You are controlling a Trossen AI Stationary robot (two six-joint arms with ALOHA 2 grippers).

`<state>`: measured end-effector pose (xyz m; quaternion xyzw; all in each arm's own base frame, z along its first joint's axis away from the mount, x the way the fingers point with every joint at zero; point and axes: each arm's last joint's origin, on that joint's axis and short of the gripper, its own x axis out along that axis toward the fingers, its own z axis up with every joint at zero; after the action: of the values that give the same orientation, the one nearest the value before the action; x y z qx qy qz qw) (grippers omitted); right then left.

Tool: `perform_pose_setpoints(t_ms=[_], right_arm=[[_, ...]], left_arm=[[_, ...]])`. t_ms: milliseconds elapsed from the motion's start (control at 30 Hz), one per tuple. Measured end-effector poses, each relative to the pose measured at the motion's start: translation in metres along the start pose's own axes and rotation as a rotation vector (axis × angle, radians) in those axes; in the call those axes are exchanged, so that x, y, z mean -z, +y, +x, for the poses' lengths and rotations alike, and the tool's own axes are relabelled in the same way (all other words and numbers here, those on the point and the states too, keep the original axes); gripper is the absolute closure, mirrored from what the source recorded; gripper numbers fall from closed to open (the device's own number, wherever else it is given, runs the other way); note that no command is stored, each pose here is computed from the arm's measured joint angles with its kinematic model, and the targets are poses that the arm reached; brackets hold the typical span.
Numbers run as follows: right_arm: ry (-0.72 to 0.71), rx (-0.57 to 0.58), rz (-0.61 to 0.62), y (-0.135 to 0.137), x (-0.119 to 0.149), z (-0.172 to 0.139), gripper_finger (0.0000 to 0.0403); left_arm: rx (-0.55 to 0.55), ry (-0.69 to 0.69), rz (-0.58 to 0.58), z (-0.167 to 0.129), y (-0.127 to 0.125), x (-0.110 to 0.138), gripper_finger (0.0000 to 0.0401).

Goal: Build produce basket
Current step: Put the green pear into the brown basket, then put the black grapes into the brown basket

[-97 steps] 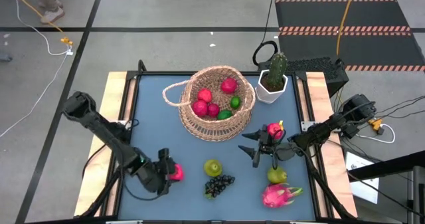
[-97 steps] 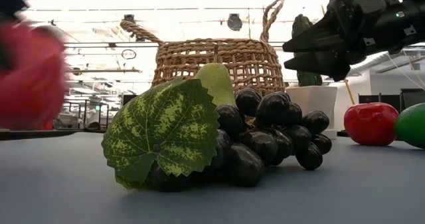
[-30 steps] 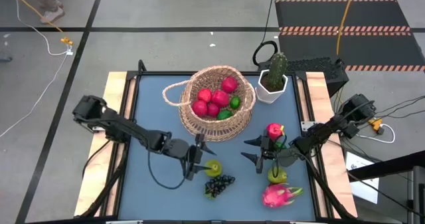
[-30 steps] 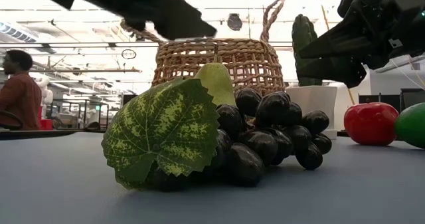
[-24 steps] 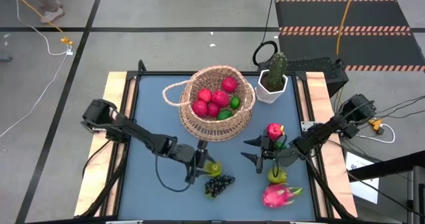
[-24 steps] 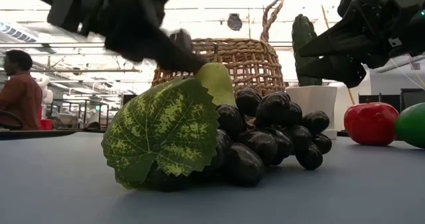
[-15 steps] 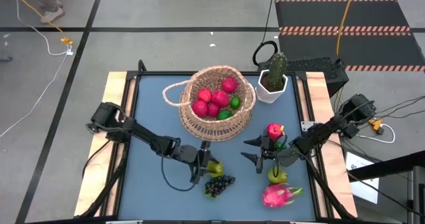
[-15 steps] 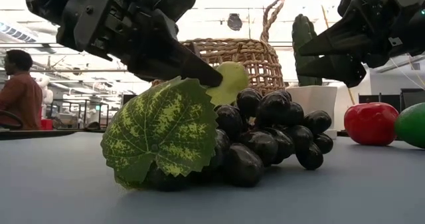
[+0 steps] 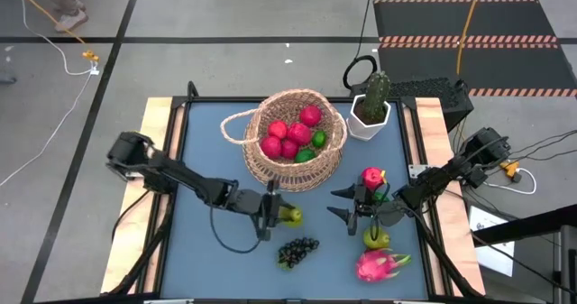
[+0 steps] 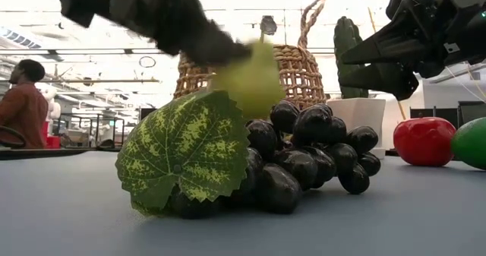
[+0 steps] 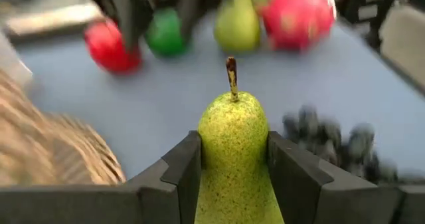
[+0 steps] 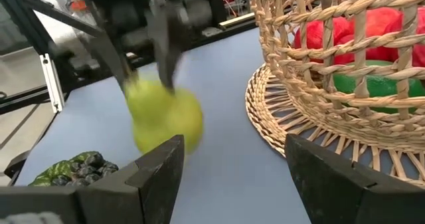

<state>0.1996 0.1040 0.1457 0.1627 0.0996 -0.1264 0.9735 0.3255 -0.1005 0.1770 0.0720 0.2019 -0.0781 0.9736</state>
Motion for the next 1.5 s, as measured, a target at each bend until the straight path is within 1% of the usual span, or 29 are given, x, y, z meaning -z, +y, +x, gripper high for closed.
perform_pose_setpoints(t_ms=[100,233,300,367,433,500,567,633,700,767,833,900,967,1067,1200,1267,1367,1500], right_arm=[[0.0,0.0,0.0,0.0,0.0,0.0,0.0149],[-0.002,-0.001,0.002,0.0,0.0,0.0,0.0149],[0.0,0.0,0.0,0.0,0.0,0.0,0.0149],[-0.005,-0.003,0.005,0.001,-0.001,0.0,0.0149],[-0.003,-0.002,0.003,0.0,0.0,0.0,0.0149],[-0.005,-0.003,0.005,0.0,-0.001,0.0,0.0149],[-0.006,-0.003,0.006,0.0,-0.001,0.0,0.0149],[-0.005,-0.002,0.005,0.0,-0.001,0.0,0.0149],[-0.005,-0.002,0.005,0.0,-0.001,0.0,0.0149],[-0.005,-0.003,0.005,0.0,-0.001,0.0,0.0149],[-0.005,-0.003,0.005,0.0,-0.001,0.0,0.0149],[-0.004,-0.002,0.004,0.0,-0.001,0.0,0.0149],[-0.002,-0.001,0.002,0.0,0.0,0.0,0.0149],[0.002,0.002,-0.004,0.0,0.0,0.0,0.0149],[0.018,0.011,-0.02,-0.001,0.002,0.0,0.0149],[0.022,0.014,-0.024,-0.002,0.003,0.0,0.0149],[0.035,0.024,-0.04,-0.003,0.004,0.0,0.0149],[0.042,0.046,-0.03,-0.006,0.004,0.002,0.0149]], left_arm=[[-0.077,-0.064,0.033,-0.019,0.011,-0.023,0.025],[-0.177,-0.219,0.069,-0.05,0.032,-0.062,0.025],[-0.265,-0.271,0.083,-0.065,0.045,-0.076,0.025],[-0.401,-0.283,0.072,-0.076,0.063,-0.081,0.025],[-0.534,-0.287,0.032,-0.084,0.083,-0.083,0.0249],[-0.623,-0.274,-0.027,-0.087,0.101,-0.08,0.0248],[-0.673,-0.229,-0.06,-0.087,0.118,-0.073,0.0243],[-0.715,-0.17,-0.094,-0.084,0.134,-0.062,0.0227],[-0.746,-0.1,-0.141,-0.083,0.146,-0.051,0.0201],[-0.769,-0.085,-0.2,-0.085,0.154,-0.046,0.0169],[-0.762,-0.094,-0.25,-0.087,0.156,-0.046,0.0137],[-0.73,-0.091,-0.258,-0.087,0.152,-0.046,0.0107],[-0.662,-0.122,-0.224,-0.085,0.143,-0.052,0.0083],[-0.552,-0.172,-0.142,-0.082,0.123,-0.062,0.0062],[-0.358,-0.224,0.028,-0.08,0.076,-0.075,0.0061],[-0.273,-0.217,0.072,-0.079,0.051,-0.076,0.0068],[-0.161,-0.191,0.077,-0.074,0.016,-0.071,0.0082],[-0.034,-0.114,0.023,-0.058,-0.025,-0.053,0.0098]])
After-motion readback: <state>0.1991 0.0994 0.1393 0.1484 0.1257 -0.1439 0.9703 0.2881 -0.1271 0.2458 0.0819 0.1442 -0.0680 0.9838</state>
